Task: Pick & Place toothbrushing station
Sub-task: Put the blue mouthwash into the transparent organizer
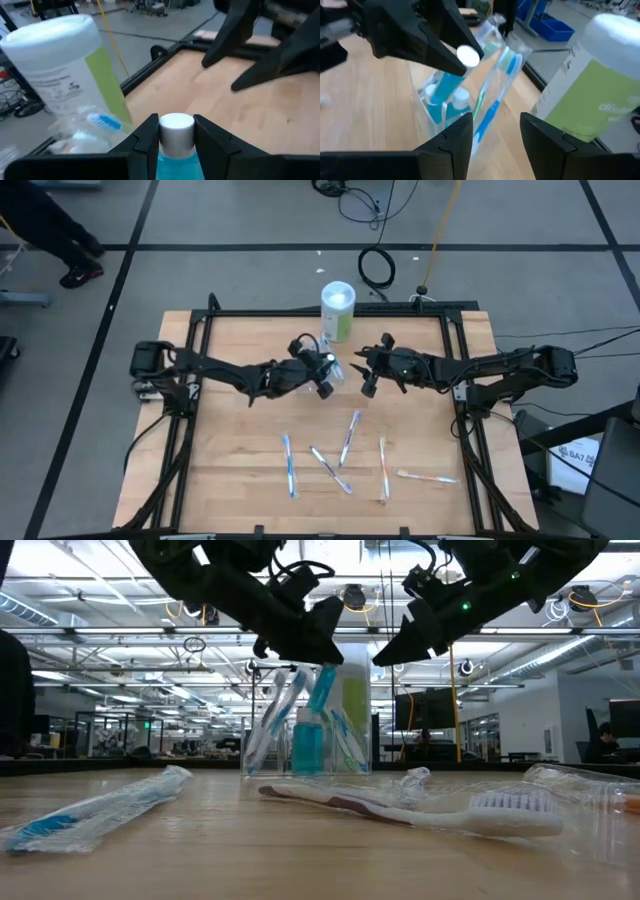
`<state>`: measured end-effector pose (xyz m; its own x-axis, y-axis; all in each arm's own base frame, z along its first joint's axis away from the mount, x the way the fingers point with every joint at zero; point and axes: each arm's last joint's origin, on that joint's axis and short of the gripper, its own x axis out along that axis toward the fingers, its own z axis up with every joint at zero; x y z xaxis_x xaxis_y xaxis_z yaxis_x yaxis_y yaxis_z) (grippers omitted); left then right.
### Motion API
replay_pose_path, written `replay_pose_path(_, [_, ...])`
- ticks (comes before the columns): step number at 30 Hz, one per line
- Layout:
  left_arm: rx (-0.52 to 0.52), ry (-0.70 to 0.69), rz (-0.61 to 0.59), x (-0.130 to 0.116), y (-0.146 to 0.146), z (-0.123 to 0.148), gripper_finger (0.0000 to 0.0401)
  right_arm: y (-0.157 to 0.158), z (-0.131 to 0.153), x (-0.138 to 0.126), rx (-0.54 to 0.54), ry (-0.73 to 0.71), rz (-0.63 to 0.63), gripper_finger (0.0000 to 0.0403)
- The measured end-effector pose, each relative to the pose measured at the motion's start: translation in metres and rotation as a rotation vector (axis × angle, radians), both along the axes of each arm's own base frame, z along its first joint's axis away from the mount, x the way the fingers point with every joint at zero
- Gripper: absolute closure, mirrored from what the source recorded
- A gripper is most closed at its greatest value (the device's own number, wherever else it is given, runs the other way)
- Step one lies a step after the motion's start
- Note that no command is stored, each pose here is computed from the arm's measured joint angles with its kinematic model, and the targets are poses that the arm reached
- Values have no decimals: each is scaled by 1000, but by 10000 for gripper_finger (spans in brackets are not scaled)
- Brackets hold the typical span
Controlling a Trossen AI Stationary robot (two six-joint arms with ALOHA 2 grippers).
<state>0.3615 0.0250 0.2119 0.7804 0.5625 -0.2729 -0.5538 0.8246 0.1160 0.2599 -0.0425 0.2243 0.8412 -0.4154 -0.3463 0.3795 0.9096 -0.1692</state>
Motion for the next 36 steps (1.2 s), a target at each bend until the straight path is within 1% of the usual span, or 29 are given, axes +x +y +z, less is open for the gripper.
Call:
replay_pose_path(3, [7, -14, -3, 3, 0, -3, 297, 0, -1, 0, 3, 11, -1, 248])
replay_pose_path(7, [-14, -24, 4, 4, 0, -5, 297, 0, -3, -1, 38, 15, -15, 248])
replay_pose_path(15, [-35, 7, 12, 2, 0, -9, 297, 0, -2, -1, 40, 5, -15, 248])
replay_pose_path(24, [-35, 41, 22, 11, 3, -35, 297, 0, -2, -1, 53, -2, -21, 248])
replay_pose_path(27, [-19, 46, 19, 15, 4, -42, 297, 0, -2, -1, 53, -2, -21, 248])
replay_pose_path(36, [-14, 58, 18, 15, 4, -44, 293, 0, -2, -1, 49, 0, -19, 248])
